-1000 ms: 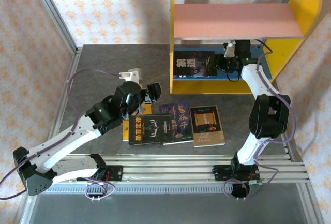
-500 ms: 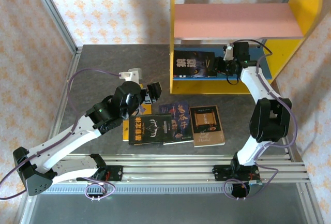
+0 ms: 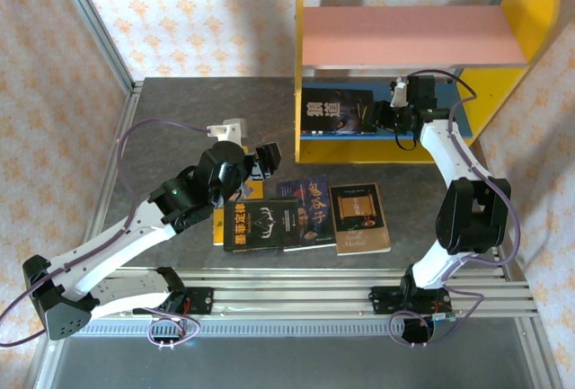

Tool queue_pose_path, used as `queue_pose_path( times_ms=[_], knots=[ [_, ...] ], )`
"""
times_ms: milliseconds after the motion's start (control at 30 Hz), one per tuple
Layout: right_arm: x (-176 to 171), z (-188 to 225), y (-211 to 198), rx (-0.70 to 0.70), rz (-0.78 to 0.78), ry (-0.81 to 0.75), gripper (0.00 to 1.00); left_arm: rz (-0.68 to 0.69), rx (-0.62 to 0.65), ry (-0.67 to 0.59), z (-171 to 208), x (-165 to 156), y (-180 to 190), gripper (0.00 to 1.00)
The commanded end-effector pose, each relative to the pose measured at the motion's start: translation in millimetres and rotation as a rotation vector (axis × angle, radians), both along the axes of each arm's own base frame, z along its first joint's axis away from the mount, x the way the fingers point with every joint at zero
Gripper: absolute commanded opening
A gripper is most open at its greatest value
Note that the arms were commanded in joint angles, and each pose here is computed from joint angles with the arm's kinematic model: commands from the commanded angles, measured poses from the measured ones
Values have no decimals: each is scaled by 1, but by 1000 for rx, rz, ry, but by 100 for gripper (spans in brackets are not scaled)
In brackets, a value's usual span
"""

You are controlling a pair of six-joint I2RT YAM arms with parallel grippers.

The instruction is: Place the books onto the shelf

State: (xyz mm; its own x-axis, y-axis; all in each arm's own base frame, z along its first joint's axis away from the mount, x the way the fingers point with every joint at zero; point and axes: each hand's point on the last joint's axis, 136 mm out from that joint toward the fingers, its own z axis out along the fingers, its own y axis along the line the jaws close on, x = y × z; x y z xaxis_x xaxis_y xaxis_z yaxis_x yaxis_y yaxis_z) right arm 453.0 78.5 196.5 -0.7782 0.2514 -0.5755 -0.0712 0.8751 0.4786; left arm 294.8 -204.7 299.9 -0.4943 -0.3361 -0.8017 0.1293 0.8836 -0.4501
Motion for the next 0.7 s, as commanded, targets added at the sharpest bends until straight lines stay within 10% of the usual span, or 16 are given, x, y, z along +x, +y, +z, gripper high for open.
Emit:
queue_pose_path(
  times_ms=[0, 667],
  knots=[
    [-3, 8, 6, 21, 21, -12, 46, 4, -10, -16, 2, 1, 1, 78],
    [0, 23, 15, 69, 59, -50, 44, 11, -6, -22, 3, 2, 3, 78]
  ],
)
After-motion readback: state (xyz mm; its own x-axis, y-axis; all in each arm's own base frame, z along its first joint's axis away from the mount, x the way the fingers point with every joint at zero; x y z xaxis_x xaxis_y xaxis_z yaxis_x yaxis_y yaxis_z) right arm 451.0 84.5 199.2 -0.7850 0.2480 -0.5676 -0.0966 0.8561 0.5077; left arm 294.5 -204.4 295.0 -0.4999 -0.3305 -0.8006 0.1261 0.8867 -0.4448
